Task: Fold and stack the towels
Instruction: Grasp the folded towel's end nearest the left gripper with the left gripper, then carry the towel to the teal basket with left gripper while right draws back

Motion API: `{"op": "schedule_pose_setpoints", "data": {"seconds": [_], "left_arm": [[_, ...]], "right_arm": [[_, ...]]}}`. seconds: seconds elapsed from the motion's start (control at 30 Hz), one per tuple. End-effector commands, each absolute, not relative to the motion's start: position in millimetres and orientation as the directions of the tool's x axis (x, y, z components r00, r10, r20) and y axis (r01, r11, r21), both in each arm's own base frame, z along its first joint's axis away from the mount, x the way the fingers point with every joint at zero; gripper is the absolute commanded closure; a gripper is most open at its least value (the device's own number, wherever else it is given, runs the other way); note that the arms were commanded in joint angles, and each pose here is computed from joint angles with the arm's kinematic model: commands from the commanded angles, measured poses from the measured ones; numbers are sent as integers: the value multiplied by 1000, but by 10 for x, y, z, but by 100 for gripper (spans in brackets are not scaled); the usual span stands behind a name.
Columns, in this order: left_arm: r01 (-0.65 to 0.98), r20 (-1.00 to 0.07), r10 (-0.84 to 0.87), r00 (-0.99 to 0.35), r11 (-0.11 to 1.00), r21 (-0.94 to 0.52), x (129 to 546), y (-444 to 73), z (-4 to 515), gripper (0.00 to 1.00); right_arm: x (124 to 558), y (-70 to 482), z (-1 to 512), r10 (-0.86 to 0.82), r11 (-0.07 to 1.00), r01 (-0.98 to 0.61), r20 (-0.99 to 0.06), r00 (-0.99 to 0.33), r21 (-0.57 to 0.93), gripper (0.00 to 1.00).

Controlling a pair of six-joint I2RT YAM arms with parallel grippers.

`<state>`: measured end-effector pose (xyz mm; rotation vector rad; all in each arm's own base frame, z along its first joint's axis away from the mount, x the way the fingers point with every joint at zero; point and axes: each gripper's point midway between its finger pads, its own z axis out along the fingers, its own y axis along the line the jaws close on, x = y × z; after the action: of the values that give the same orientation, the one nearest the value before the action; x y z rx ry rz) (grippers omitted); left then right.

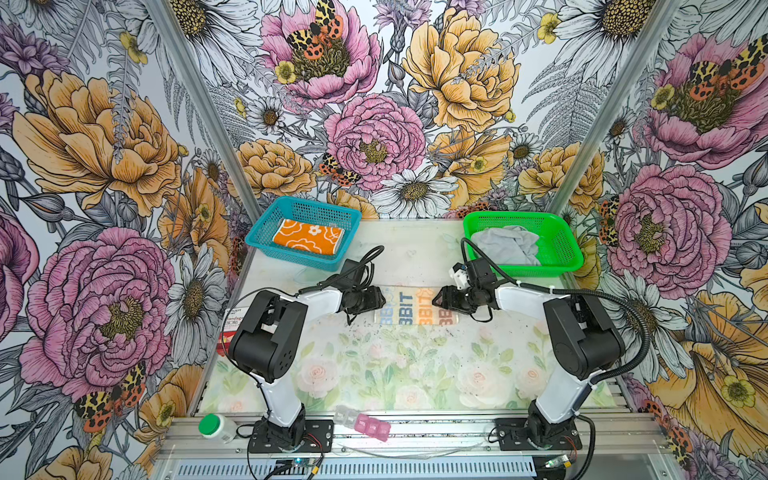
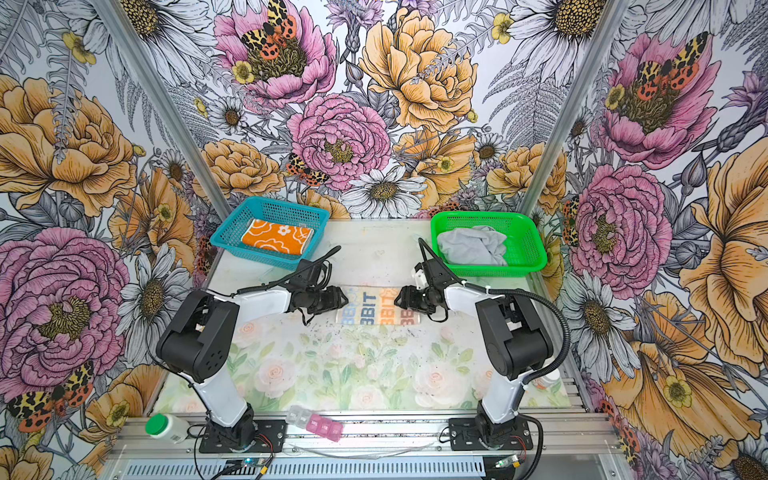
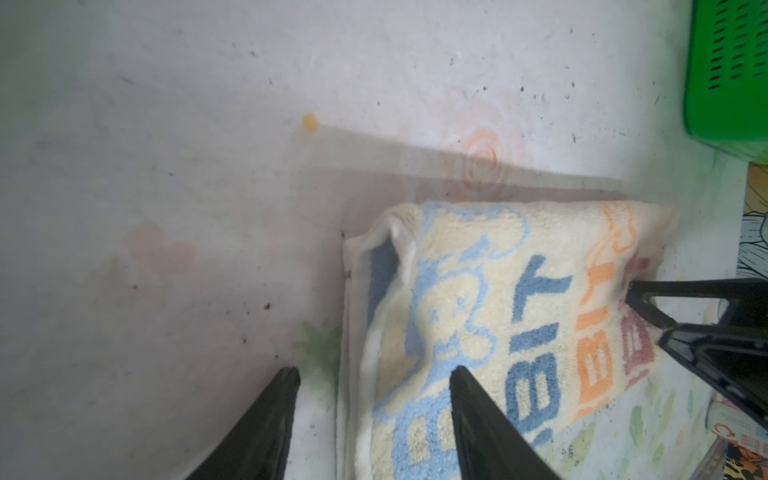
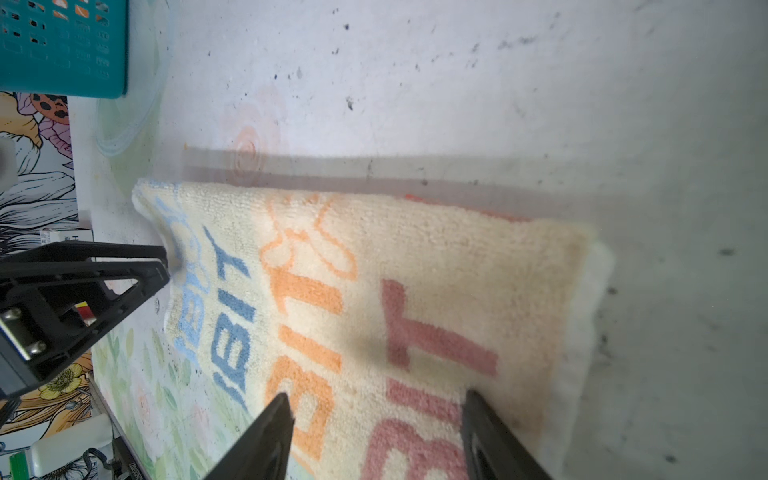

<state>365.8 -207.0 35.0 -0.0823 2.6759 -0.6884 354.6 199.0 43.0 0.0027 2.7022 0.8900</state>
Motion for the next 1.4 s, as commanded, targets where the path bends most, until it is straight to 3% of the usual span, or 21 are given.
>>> {"op": "schedule_pose_setpoints", "data": {"seconds": [0.0, 0.27, 0.33, 0.43, 0.47, 0.73, 0.93, 1.1, 1.2, 1.27, 1.37], "left_arm": [[79, -341, -105, -934, 871, -484, 3648, -2222, 338, 43], [89, -339, -64, -939, 903, -419, 3651, -2388, 123, 60], [91, -333, -57, -941, 906, -413, 3688, -2436, 95, 72], [95, -333, -50, -942, 909, -406, 3748, -2485, 118, 99], [97, -338, -50, -940, 909, -405, 3772, -2492, 153, 100], [146, -427, 6, -904, 943, -298, 4071, -2345, 791, 100], [179, -408, 102, -907, 972, -154, 4271, -2145, 1020, 100], [199, -416, 180, -891, 980, -4, 4429, -1987, 1188, 100], [198, -427, 200, -882, 979, 49, 4492, -1939, 1332, 100], [199, -446, 211, -870, 977, 73, 4526, -1917, 1448, 100], [206, -475, 225, -850, 974, 94, 4565, -1895, 1623, 100]], "right_arm": [[3529, 1958, 488, 87, 810, -100, -287, -954, 578, 33], [3691, 2077, 663, 65, 786, -156, -331, -941, 598, 33], [3781, 2130, 762, 46, 774, -192, -355, -934, 604, 32], [3897, 2155, 900, 14, 777, -243, -401, -916, 581, 27], [3936, 2155, 961, 8, 779, -260, -424, -906, 571, 24], [3929, 2326, 1068, 2, 762, -350, -542, -840, 545, 19], [3861, 2626, 1357, 121, 571, -469, -634, -764, 674, 17], [3745, 2608, 1521, 75, 610, -555, -739, -670, 565, 12], [3746, 2594, 1513, 70, 627, -555, -749, -659, 547, 9], [3776, 2598, 1443, 67, 638, -544, -744, -665, 545, 1], [3791, 2661, 1380, 75, 619, -544, -732, -677, 566, 1]]}}
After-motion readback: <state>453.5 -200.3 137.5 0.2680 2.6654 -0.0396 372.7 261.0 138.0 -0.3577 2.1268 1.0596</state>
